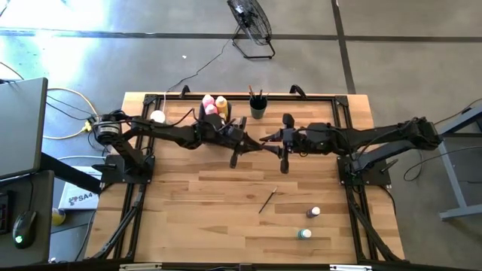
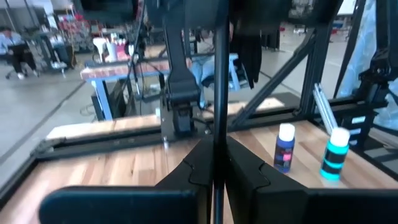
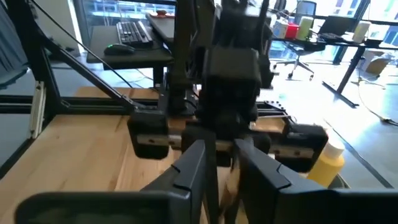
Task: Pick & Place Paint Supplies
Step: Put the silver paint brush into the green cup
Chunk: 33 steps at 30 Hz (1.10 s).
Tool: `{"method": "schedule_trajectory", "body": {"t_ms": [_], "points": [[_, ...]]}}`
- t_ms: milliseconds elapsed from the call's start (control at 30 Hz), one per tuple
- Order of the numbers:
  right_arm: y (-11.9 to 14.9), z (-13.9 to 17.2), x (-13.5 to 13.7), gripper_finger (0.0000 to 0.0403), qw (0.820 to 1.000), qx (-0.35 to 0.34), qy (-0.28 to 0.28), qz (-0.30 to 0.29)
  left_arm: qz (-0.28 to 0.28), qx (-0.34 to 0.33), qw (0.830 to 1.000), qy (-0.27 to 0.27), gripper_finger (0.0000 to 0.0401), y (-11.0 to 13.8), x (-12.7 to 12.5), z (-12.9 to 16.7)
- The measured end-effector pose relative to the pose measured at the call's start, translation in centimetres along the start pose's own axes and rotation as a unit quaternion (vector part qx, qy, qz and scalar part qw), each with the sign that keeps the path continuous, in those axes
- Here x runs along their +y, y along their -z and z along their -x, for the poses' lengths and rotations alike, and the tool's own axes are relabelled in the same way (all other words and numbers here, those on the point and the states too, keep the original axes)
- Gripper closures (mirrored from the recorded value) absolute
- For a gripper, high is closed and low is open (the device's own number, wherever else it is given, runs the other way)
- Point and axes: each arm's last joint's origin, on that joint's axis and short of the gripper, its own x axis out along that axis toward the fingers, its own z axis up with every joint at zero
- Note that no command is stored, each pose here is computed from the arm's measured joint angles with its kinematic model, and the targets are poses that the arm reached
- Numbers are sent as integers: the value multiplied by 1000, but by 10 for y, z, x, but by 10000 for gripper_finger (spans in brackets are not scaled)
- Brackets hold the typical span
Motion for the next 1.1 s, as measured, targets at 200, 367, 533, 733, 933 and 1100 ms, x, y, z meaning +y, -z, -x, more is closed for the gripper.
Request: {"method": "schedule_trajectory", "body": {"t_ms": [200,367,533,733,933,1100], "points": [[2,0,0,352,1000,9,0,2,-5,-40,999,10,380,-8,0,0],[2,0,0,355,1000,9,0,15,-3,-38,999,14,380,-10,0,0],[2,0,0,355,1000,8,-2,15,1,-30,999,15,380,-8,0,-1],[2,0,0,365,1000,9,-2,15,2,-30,999,16,380,-8,0,-1],[2,0,0,386,1000,9,-3,26,2,-30,999,16,380,-8,0,-1],[2,0,0,389,1000,11,-3,24,1,-27,1000,16,380,-8,0,-1]]}}
